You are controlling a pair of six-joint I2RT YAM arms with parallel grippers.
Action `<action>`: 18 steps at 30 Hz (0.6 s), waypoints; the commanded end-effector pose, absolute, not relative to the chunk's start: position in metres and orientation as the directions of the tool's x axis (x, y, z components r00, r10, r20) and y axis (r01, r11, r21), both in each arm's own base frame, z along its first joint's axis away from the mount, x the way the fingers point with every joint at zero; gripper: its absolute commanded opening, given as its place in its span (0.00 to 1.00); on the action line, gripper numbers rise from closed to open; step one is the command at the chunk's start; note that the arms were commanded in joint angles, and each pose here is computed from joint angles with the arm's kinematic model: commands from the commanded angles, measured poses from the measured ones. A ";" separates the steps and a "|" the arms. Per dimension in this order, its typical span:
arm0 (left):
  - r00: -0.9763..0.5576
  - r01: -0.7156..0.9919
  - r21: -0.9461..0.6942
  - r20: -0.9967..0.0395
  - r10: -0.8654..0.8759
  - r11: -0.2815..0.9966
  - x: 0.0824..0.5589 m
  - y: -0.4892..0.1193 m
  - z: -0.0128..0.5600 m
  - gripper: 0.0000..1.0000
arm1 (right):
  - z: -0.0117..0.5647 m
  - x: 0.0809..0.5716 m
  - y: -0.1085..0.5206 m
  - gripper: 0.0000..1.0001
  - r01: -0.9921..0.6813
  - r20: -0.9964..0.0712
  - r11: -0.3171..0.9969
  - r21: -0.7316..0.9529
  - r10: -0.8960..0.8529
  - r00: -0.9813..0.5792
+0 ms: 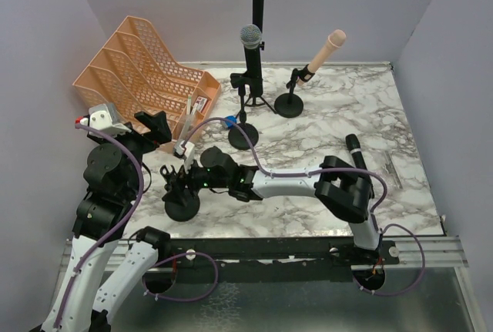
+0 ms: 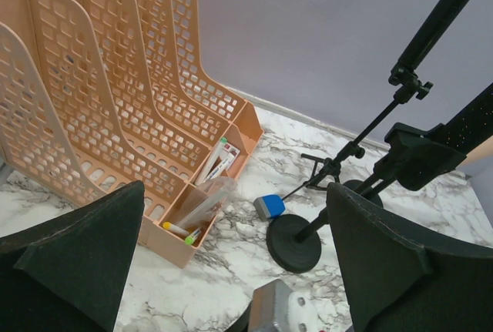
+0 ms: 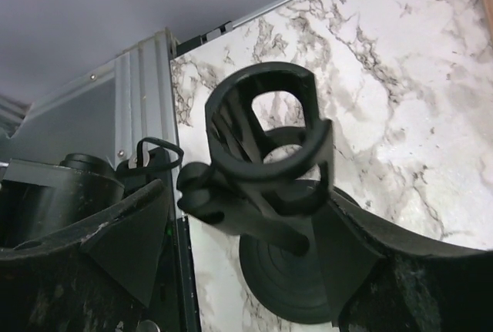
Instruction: Attach the microphones to the stand
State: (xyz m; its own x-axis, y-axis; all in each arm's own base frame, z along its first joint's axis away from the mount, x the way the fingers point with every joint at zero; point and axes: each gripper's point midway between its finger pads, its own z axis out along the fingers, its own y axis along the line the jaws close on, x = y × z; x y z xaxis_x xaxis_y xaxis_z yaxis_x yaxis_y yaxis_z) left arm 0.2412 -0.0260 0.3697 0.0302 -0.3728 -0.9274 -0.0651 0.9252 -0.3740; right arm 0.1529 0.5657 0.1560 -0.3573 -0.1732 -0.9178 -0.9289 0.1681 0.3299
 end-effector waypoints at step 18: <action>0.024 -0.059 -0.378 -0.926 -0.377 0.924 0.243 -0.028 0.373 0.99 | 0.186 0.201 0.517 0.21 -0.820 -0.965 0.526 0.225 0.006 -0.261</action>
State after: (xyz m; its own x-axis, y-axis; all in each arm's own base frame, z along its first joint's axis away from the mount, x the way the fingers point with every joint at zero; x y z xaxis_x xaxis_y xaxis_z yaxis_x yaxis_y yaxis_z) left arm 0.2427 -0.0255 0.3683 0.0266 -0.3706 -0.9284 -0.0727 0.9256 -0.3715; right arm 0.1693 0.5413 0.1395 -0.3197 -0.1344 -0.9379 -0.8996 0.3540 0.2559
